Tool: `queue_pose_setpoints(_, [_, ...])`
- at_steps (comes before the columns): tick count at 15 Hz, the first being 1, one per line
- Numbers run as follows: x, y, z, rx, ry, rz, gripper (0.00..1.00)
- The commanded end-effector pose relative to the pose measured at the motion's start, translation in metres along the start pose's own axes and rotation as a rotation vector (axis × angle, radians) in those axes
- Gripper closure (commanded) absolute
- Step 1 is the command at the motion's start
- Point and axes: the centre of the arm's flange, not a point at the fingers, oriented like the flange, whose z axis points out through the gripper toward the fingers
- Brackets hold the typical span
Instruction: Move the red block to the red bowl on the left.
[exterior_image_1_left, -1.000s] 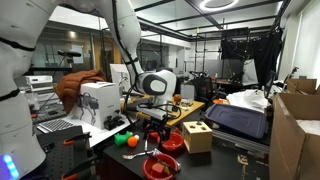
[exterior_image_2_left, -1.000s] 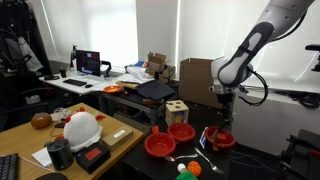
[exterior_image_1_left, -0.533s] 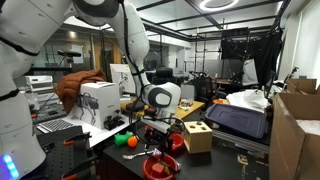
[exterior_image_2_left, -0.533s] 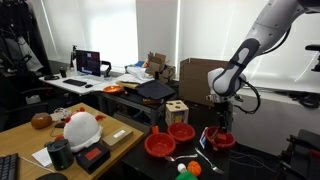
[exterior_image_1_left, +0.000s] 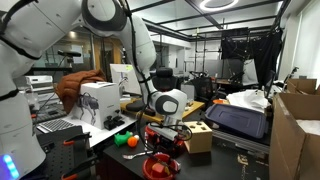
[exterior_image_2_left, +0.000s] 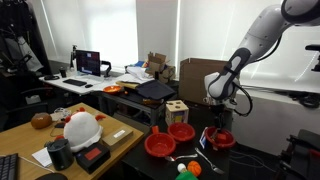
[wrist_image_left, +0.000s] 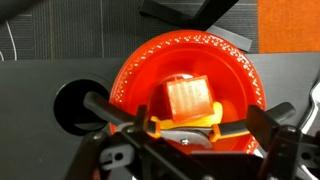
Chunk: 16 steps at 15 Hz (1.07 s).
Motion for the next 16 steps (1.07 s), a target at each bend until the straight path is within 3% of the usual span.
queue_pose_setpoints(1, [0.003, 0.011, 0.01, 0.006, -0.043, -0.02, 0.0])
queue_pose_setpoints(8, [0.005, 0.013, 0.021, 0.024, -0.079, -0.035, 0.0])
queue_pose_setpoints(16, [0.008, -0.012, 0.038, 0.075, -0.116, -0.058, 0.0])
